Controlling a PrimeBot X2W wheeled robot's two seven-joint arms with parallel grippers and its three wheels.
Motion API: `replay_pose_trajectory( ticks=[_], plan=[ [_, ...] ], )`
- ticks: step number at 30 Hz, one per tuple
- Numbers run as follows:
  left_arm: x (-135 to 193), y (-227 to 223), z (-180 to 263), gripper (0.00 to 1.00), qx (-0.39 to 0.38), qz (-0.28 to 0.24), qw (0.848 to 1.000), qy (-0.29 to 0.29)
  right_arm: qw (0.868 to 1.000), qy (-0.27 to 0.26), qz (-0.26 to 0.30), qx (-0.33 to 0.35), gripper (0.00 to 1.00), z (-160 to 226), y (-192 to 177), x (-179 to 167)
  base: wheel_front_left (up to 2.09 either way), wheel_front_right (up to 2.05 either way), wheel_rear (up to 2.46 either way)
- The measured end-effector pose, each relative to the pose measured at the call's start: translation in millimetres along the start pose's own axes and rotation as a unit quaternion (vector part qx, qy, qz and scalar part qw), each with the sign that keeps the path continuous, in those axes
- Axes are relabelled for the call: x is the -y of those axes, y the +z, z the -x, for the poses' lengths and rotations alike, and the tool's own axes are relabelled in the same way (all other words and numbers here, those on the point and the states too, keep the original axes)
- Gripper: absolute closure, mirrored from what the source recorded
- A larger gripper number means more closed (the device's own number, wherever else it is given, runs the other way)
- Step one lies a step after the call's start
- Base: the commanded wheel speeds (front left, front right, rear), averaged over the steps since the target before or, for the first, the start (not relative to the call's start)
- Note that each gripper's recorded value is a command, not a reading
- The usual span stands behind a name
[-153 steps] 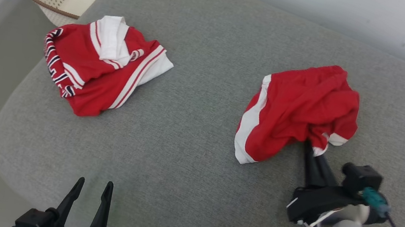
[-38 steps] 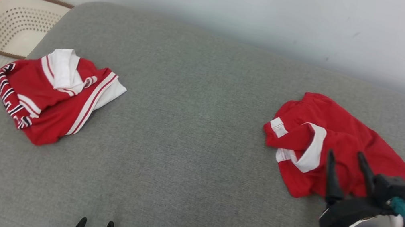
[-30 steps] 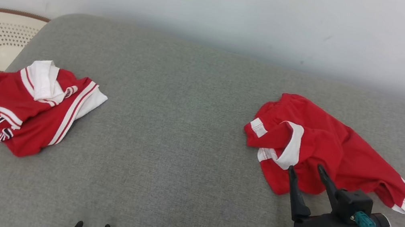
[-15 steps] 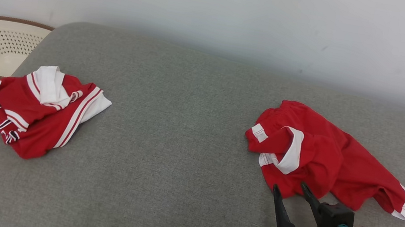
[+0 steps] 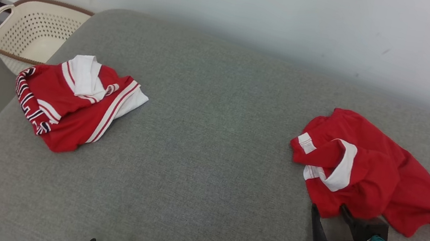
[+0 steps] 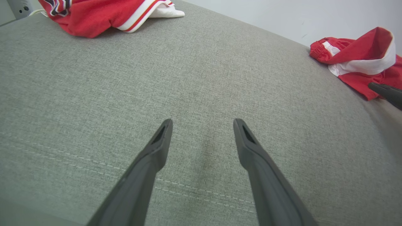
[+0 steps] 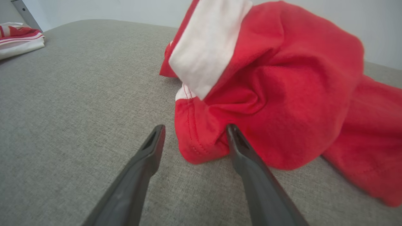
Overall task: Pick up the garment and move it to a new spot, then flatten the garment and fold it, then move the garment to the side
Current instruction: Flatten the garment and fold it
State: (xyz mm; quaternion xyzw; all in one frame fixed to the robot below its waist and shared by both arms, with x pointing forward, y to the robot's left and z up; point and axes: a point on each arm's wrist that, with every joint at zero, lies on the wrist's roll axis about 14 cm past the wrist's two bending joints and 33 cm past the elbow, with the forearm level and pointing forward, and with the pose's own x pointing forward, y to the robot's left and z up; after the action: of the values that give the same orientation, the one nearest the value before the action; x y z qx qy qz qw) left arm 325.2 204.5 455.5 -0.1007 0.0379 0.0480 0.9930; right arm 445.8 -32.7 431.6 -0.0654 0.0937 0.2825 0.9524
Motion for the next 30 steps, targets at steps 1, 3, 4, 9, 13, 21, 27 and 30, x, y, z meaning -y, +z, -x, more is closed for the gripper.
replay_pose_trajectory(
  ticks=[1,3,4,9,13,21,27,30],
  plan=[
    [-2,0,-1,0.0,0.0,0.0,1.0,0.002,1.0,0.0,-0.002,-0.006,0.0,-2,-4,0,0.0,0.0,0.0],
    [-5,-1,0,0.0,-0.002,0.001,1.0,0.008,1.0,0.002,-0.006,-0.019,0.0,-6,-12,-3,0.0,0.0,0.0],
    [-7,-2,0,0.0,-0.004,0.001,1.0,0.01,1.0,0.004,-0.009,-0.027,0.0,-7,-17,-6,0.0,0.0,0.0],
    [-9,-4,0,0.0,-0.008,0.004,1.0,0.014,0.999,0.004,-0.017,-0.03,0.83,-16,-17,-6,0.0,0.0,0.0],
    [-8,-4,-2,0.0,-0.009,0.005,1.0,0.011,1.0,0.0,-0.017,-0.024,1.0,-19,-14,-3,0.0,0.0,0.0],
    [8,-3,-10,0.0,-0.005,0.017,1.0,-0.016,1.0,-0.012,-0.014,0.002,1.0,1,-6,5,0.0,0.0,0.0],
    [38,10,-28,0.0,0.013,0.017,0.998,-0.067,0.999,-0.036,-0.019,0.007,1.0,38,-15,20,0.0,0.0,0.0],
    [58,12,-37,0.0,0.016,0.02,0.995,-0.1,0.998,-0.063,-0.018,0.009,1.0,57,-17,41,0.0,0.0,0.0]
  ],
)
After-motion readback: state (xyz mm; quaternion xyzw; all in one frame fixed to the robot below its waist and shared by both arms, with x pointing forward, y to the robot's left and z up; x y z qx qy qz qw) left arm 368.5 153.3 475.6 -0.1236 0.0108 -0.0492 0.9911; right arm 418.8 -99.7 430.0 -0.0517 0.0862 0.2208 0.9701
